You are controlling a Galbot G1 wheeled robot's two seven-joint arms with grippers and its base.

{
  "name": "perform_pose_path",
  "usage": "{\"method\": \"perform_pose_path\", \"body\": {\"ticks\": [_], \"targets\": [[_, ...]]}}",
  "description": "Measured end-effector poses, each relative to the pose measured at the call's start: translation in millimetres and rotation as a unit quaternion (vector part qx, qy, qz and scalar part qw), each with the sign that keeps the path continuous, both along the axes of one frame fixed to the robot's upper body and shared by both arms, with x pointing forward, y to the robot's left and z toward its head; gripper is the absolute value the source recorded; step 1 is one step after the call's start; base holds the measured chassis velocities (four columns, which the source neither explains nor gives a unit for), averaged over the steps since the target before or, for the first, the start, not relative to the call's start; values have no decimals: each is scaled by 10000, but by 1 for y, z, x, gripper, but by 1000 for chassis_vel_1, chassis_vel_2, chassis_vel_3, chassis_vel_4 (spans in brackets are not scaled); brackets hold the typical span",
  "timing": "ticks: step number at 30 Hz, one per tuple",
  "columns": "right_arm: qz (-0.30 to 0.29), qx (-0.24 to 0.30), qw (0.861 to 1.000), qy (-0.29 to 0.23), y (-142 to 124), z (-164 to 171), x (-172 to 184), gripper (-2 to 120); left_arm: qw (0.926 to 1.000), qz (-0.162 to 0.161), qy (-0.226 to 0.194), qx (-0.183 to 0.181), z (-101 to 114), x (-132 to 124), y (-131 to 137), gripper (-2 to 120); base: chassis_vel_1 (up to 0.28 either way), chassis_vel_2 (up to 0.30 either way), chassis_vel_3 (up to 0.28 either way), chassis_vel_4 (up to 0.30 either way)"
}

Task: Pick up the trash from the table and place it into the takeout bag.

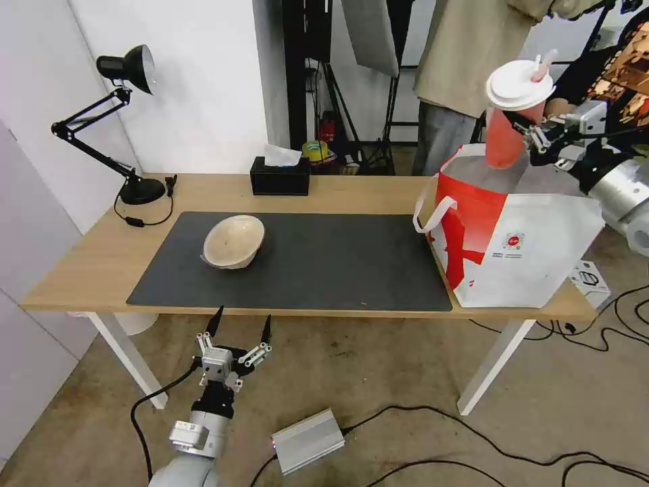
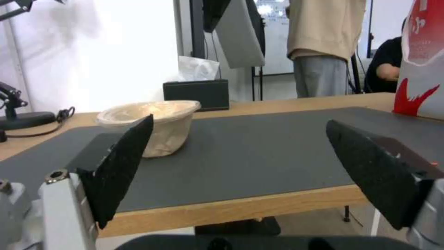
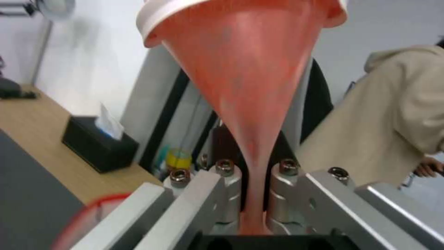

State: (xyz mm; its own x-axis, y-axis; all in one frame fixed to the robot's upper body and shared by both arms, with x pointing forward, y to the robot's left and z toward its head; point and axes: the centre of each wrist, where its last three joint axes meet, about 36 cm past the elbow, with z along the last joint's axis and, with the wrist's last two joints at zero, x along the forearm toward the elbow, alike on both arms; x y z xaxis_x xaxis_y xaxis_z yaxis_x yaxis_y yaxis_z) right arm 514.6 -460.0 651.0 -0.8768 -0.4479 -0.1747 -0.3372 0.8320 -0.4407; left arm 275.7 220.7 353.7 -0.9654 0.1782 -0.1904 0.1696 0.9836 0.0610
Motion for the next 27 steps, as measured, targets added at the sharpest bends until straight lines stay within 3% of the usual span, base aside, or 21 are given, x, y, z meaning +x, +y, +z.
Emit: {"method": "perform_pose_path", "body": {"ticks": [12, 27], "targets": [[-402, -267, 9988, 22, -34, -20, 11, 3, 10000, -6, 24, -27, -3, 1, -2, 100, 0, 0, 0, 0], [-689, -767, 9947, -51, -51, -19, 19, 3, 10000, -3, 2, -34, -6, 1, -2, 100, 0, 0, 0, 0]]}}
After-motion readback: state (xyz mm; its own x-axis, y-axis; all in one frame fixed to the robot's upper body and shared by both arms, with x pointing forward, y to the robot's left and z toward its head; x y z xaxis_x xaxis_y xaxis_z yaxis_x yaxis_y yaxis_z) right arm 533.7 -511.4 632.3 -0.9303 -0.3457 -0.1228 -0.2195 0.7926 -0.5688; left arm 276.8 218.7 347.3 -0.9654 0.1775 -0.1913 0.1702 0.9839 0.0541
